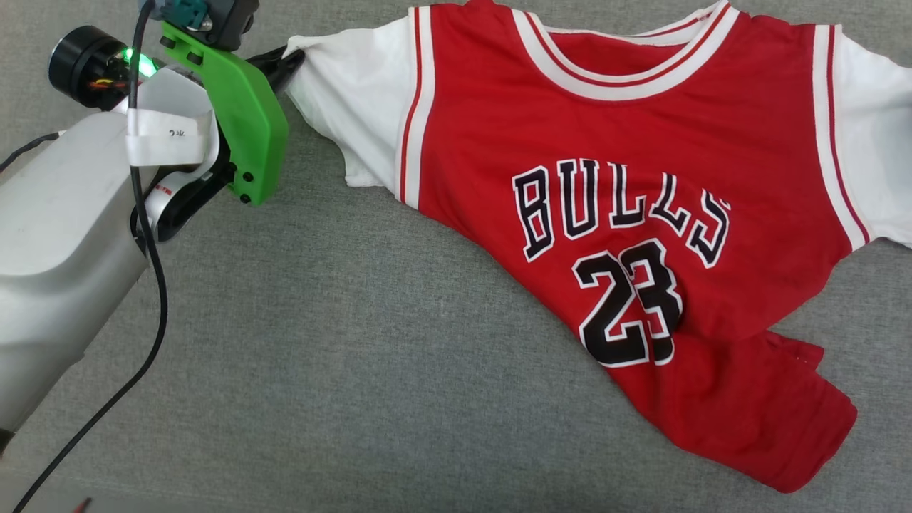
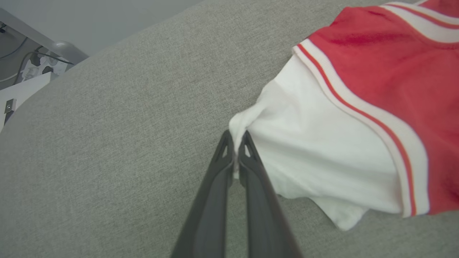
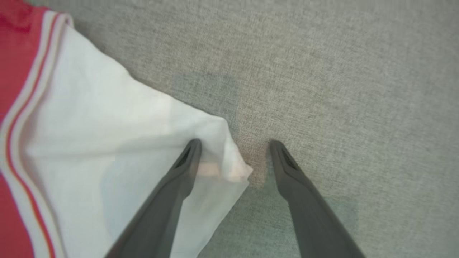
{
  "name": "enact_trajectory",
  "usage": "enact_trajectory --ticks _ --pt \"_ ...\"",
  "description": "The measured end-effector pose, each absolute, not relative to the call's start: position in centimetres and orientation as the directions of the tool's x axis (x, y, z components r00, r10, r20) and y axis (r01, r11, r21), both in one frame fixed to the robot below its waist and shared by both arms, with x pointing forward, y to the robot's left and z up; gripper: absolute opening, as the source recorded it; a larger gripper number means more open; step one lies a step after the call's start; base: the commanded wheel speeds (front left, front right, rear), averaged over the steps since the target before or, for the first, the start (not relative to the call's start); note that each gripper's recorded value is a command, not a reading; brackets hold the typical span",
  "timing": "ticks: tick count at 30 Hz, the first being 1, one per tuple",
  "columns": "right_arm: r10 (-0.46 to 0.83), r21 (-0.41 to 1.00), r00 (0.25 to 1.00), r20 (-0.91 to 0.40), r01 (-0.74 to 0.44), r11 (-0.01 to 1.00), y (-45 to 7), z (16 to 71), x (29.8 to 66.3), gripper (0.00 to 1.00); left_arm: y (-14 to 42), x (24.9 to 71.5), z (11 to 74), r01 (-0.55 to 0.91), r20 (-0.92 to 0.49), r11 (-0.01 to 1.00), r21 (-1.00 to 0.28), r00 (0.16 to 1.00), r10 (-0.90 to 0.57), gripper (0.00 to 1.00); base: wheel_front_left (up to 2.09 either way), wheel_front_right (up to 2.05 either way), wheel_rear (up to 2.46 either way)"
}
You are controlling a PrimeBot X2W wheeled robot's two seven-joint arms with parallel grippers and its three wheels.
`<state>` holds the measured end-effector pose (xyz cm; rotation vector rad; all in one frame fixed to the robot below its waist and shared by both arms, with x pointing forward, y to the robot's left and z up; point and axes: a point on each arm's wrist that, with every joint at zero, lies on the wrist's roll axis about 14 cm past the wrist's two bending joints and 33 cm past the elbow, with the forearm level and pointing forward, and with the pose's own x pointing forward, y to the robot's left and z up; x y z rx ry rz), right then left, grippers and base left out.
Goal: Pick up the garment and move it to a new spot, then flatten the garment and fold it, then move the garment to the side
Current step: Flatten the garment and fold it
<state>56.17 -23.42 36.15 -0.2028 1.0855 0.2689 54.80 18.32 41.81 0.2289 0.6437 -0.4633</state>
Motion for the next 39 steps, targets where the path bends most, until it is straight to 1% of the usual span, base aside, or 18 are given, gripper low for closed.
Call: enact_trajectory --ticks 3,5,6,7,9,11,15,18,20,25,28,31,35,39 --pt "0.119 -0.025 0.419 -0.9 -0.322 0.947 -23.3 35.0 55.9 1.0 18.6 54.8 41.3 0.475 -0.628 0.878 0.061 0.702 -0.336 0.0 0.0 0.0 0.0" --pt "0.123 -0.025 0.421 -0.899 -0.329 0.944 -23.3 34.9 55.9 1.0 18.7 54.8 41.3 0.474 -0.629 0.879 0.062 0.702 -0.334 0.0 0.0 0.0 0.0" --pt "0.125 -0.03 0.434 -0.892 -0.333 0.942 -23.3 35.1 55.9 0.18 18.7 54.8 41.3 0.472 -0.626 0.879 0.064 0.705 -0.333 0.0 0.0 0.0 0.0" --pt "0.131 -0.031 0.447 -0.885 -0.337 0.941 -23.2 35.2 56.0 0.0 18.7 54.8 41.4 0.472 -0.626 0.879 0.066 0.705 -0.332 0.0 0.0 0.0 0.0" --pt "0.155 -0.017 0.486 -0.86 -0.332 0.943 -22.9 35.9 56.3 0.0 18.6 54.9 41.8 0.472 -0.615 0.879 0.068 0.714 -0.336 0.0 0.0 0.0 0.0" --pt "0.196 0.0 0.543 -0.817 -0.339 0.941 -22.0 36.9 56.7 0.0 18.6 54.9 42.6 0.47 -0.599 0.879 0.076 0.727 -0.337 0.0 0.0 0.0 0.0" --pt "0.229 -0.012 0.666 -0.71 -0.337 0.941 -21.9 40.0 57.4 0.0 18.2 55.2 45.2 0.466 -0.528 0.88 0.091 0.772 -0.354 0.0 0.0 0.0 0.0" --pt "0.254 -0.025 0.761 -0.597 -0.334 0.942 -22.0 43.8 57.9 0.0 17.7 55.3 48.6 0.471 -0.436 0.875 0.111 0.815 -0.383 0.0 0.0 0.0 0.0" --pt "0.271 -0.033 0.808 -0.522 -0.337 0.941 -22.1 46.6 57.9 0.0 17.4 55.3 51.1 0.475 -0.37 0.869 0.139 0.839 -0.399 0.0 0.0 0.0 0.0" --pt "0.299 -0.075 0.896 -0.327 -0.34 0.937 -22.5 54.0 57.1 0.0 16.8 54.6 57.8 0.459 -0.197 0.859 0.225 0.885 -0.421 0.0 0.0 0.0 0.0" --pt "0.305 -0.104 0.931 -0.203 -0.33 0.938 -22.9 58.7 56.4 0.0 16.1 53.9 61.3 0.454 -0.118 0.853 0.258 0.891 -0.439 0.0 0.0 0.0 0.0" --pt "0.304 -0.129 0.947 -0.108 -0.316 0.94 -23.3 62.6 55.5 0.0 15.2 53.5 64.8 0.45 -0.04 0.847 0.285 0.888 -0.458 0.0 0.0 0.0 0.0" --pt "0.286 -0.181 0.958 -0.006 -0.283 0.942 -23.8 66.9 54.9 0.0 13.3 53.8 69.6 0.452 0.064 0.836 0.312 0.868 -0.493 0.0 0.0 0.0 0.0" --pt "0.261 -0.219 0.964 0.05 -0.244 0.945 -24.0 69.8 56.0 0.0 11.7 55.4 72.4 0.454 0.116 0.825 0.336 0.85 -0.514 0.0 0.0 0.0 0.0"
